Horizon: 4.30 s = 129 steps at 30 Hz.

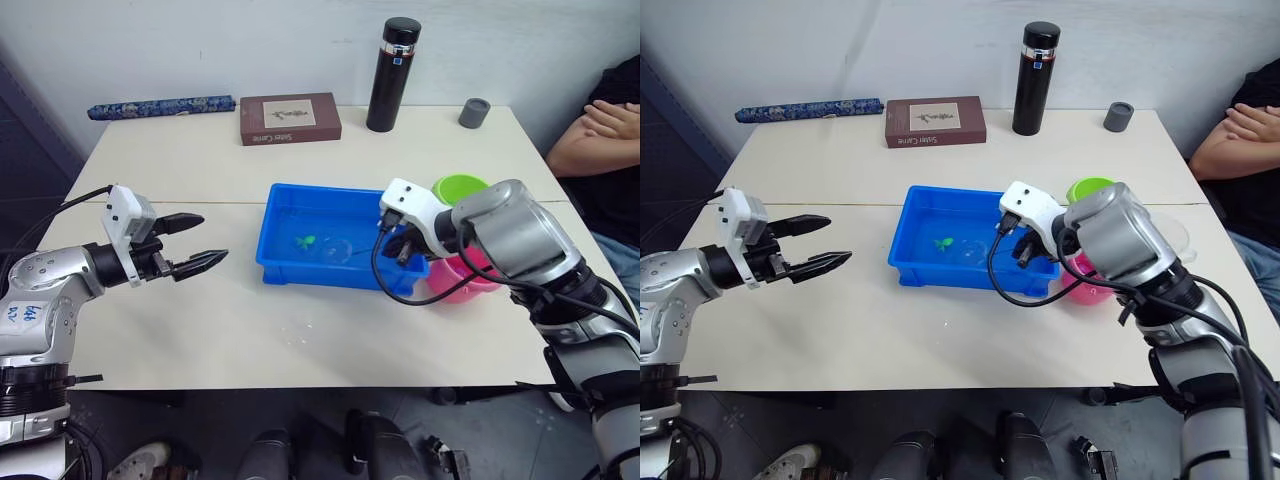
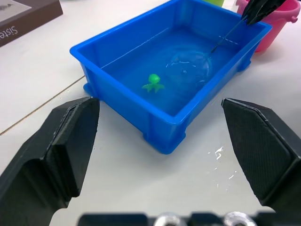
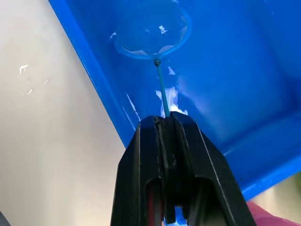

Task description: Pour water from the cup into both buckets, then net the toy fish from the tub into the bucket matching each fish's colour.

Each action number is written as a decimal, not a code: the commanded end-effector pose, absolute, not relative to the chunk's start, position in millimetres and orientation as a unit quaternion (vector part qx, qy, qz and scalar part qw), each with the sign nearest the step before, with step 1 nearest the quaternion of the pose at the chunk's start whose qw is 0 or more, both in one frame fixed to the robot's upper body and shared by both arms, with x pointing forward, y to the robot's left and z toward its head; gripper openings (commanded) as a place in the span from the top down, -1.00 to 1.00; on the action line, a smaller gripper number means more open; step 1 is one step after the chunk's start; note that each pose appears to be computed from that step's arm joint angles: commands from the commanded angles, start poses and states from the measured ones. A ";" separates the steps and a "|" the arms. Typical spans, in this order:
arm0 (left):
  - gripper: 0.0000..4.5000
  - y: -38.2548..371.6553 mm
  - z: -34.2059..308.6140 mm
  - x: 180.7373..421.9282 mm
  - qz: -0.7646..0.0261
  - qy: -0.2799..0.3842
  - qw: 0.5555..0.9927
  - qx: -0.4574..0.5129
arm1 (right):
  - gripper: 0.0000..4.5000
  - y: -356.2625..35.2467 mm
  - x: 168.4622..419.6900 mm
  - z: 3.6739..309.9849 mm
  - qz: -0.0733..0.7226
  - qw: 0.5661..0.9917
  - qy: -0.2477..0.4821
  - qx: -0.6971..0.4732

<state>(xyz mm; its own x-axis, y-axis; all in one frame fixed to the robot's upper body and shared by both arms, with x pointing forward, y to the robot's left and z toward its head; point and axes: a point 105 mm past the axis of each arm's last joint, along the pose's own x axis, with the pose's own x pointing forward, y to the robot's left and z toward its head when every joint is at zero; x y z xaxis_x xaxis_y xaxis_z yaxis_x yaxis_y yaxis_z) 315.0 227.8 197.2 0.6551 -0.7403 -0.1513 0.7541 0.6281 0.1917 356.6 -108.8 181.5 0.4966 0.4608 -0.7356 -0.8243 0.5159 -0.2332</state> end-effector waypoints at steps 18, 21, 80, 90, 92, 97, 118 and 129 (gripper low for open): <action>-0.99 230.9 211.6 308.4 -0.409 0.020 0.901 0.142 | 1.00 -62.9 386.7 184.0 0.381 0.863 0.261 -0.205; -0.99 229.8 212.1 309.7 -0.410 0.019 0.900 0.143 | 1.00 -63.8 383.6 191.5 0.386 0.867 0.252 -0.190; -0.99 168.8 245.3 354.0 -0.533 -0.050 0.832 0.146 | 1.00 -282.2 373.0 239.1 0.026 0.851 0.122 -0.511; -0.99 169.9 243.1 353.2 -0.531 -0.049 0.834 0.144 | 1.00 -283.5 373.9 242.6 0.005 0.671 0.073 -0.738; -0.99 170.0 243.1 353.3 -0.530 -0.049 0.834 0.144 | 1.00 -283.7 371.0 244.2 0.005 0.644 0.063 -0.762; -0.99 169.1 243.0 354.3 -0.531 -0.050 0.834 0.144 | 1.00 -280.3 362.6 244.9 0.003 0.586 0.036 -0.809; -0.99 163.3 245.3 359.6 -0.539 -0.055 0.828 0.146 | 1.00 -273.8 339.5 240.6 -0.040 0.441 -0.006 -0.897; -0.99 163.3 246.5 360.8 -0.539 -0.056 0.827 0.149 | 1.00 -274.5 336.5 231.7 -0.062 0.398 0.001 -0.915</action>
